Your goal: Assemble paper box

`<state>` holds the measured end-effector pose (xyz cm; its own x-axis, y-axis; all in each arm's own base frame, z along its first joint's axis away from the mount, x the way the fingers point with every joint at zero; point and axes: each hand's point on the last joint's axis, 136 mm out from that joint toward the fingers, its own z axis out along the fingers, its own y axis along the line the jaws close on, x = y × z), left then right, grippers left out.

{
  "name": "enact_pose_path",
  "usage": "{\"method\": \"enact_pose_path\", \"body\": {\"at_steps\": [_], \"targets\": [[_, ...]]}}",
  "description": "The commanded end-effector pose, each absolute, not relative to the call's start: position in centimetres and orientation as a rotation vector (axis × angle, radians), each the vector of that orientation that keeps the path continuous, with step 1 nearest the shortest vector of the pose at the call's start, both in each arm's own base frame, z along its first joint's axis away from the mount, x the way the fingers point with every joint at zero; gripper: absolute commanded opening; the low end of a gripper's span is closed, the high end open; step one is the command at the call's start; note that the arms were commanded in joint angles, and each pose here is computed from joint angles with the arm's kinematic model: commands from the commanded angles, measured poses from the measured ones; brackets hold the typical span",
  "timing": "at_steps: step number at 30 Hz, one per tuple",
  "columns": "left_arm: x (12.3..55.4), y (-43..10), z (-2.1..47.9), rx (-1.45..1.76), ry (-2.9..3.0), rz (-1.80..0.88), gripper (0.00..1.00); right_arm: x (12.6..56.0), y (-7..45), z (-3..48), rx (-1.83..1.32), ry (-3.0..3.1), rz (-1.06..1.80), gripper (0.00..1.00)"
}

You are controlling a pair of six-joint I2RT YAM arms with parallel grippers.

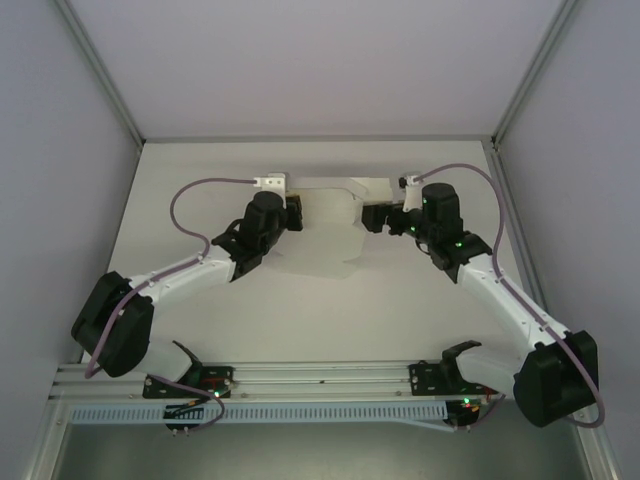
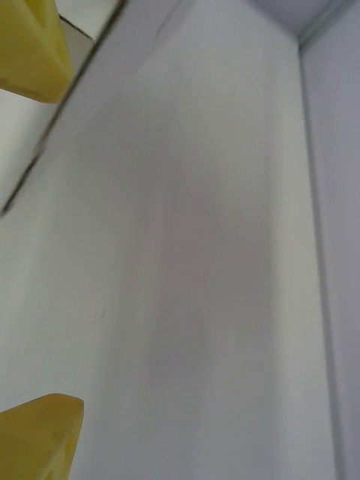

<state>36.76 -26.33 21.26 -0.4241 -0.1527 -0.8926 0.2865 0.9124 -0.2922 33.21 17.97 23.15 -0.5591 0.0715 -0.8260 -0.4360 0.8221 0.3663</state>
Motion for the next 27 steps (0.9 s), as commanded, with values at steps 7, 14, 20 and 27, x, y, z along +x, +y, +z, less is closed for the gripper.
{"method": "enact_pose_path", "body": {"at_steps": [7,14,20,27], "targets": [[36.3,-28.1,21.9,0.124,1.935,-0.598,0.00,33.8,21.7,22.9,-0.342,2.050,0.752,1.00],[36.1,-28.8,22.7,0.085,1.925,-0.695,0.00,35.2,22.4,20.3,-0.309,2.062,0.438,1.00],[36.3,-28.7,22.3,0.071,1.949,-0.683,0.00,35.8,20.6,20.9,-0.220,2.026,0.301,1.00],[37.9,-25.7,18.4,-0.024,2.063,-0.647,0.00,33.0,17.4,22.6,-0.233,2.017,0.223,1.00]]}}
